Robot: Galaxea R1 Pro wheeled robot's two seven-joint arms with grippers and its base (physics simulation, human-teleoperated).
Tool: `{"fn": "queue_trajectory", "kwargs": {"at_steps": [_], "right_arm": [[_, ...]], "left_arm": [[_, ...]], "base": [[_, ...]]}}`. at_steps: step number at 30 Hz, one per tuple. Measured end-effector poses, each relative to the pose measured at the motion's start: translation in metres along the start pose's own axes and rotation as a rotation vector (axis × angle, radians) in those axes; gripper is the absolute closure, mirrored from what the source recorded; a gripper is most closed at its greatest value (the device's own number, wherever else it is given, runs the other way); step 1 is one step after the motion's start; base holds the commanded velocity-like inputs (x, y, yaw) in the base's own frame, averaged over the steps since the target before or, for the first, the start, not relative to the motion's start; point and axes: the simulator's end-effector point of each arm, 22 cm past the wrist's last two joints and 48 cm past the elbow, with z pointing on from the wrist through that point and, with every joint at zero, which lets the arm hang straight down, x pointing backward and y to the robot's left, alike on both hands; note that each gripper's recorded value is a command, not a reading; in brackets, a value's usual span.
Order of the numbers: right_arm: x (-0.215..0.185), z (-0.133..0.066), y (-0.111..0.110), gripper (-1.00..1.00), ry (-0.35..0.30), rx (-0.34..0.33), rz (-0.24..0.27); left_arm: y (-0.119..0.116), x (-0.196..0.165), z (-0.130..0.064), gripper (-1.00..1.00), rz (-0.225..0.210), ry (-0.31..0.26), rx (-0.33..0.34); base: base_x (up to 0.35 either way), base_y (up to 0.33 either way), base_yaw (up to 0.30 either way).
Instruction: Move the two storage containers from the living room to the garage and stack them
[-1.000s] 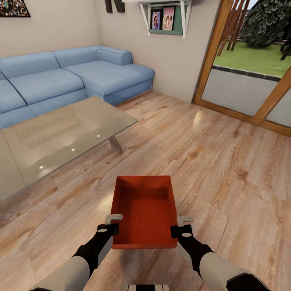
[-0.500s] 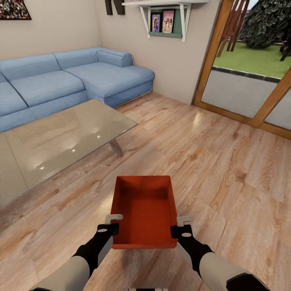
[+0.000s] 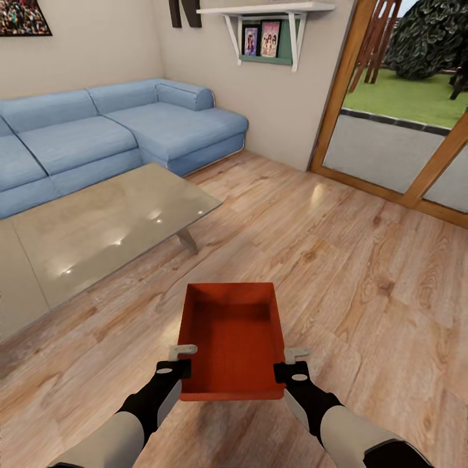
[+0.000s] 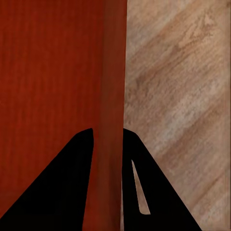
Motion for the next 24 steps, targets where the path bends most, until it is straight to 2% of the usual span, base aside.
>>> {"fn": "queue_trajectory", "kwargs": {"at_steps": [24], "right_arm": [[-0.028,-0.038,-0.007,1.00,0.003,-0.001,-0.005]], "left_arm": [[0.003,-0.025,-0.040,1.00,-0.004,0.004,0.001]], "base": [[0.000,0.000,0.000]]}}
